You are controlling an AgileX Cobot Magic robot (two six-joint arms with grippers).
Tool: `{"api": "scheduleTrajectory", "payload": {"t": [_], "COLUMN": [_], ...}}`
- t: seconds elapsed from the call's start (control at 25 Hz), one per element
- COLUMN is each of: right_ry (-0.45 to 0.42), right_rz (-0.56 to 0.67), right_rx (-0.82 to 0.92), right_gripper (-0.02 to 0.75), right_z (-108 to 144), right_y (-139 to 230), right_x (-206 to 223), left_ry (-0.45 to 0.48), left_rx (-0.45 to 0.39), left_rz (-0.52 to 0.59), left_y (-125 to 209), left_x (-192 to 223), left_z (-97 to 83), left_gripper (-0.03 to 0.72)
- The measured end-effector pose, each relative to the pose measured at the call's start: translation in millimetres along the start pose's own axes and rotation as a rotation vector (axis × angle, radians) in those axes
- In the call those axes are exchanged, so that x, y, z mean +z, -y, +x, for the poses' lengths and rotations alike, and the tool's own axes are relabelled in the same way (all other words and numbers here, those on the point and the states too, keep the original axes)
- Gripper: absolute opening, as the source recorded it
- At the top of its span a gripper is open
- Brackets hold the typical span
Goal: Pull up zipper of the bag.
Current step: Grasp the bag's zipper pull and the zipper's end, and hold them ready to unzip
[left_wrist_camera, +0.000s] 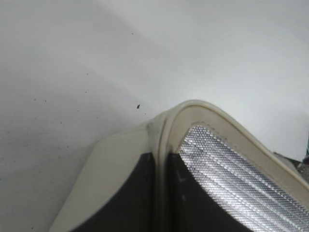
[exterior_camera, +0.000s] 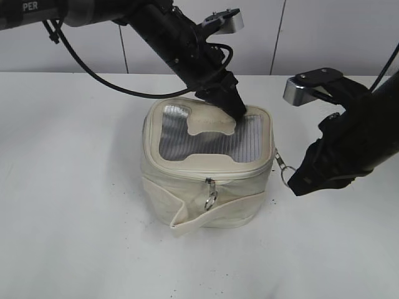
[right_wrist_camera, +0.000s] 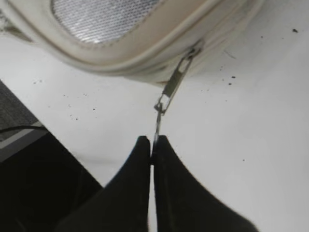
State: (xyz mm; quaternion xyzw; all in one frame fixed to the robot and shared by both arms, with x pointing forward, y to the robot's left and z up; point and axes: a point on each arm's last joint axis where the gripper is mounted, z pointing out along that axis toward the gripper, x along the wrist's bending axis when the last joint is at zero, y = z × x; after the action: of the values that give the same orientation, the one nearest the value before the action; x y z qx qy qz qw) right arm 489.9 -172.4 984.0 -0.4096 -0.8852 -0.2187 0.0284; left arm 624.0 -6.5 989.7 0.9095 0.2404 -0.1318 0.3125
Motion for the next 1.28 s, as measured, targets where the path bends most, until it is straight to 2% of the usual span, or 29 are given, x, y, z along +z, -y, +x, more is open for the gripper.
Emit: {"api": "scheduleTrajectory", "payload": {"t": [0.36,0.84,1.16,1.28], "right_ry": [-0.038,-0.136,-0.152,-0.148], "right_rz": [0.004,-0.150,-0.151,-0.141], "right_rx": [-0.062,-0.121,-0.113,-0.058], "right_gripper": [0.005,0.005,0.006,0.043], "right_z": [43.0,108.8,115.8,115.2], "right_y": [14.9,-16.7,-30.0,-29.7], "right_x": [-9.1,18.4,26.7,26.8], "left_ry": [-0.003,-0.008,-0.009,-0.009], "left_rx": [-0.030,-0.055,-0.054,-0.054], "left_rz": [-0.002,0.000,0.002,0.001], "left_y": [-0.4,-0.2,-0.3,-0.3], "left_x": [-0.1,-0.1,-0.8,-0.8], "left_z": [-0.4,0.1,-0.3,-0.3], "left_gripper": [0.043,0.043,0.043,0.043]}}
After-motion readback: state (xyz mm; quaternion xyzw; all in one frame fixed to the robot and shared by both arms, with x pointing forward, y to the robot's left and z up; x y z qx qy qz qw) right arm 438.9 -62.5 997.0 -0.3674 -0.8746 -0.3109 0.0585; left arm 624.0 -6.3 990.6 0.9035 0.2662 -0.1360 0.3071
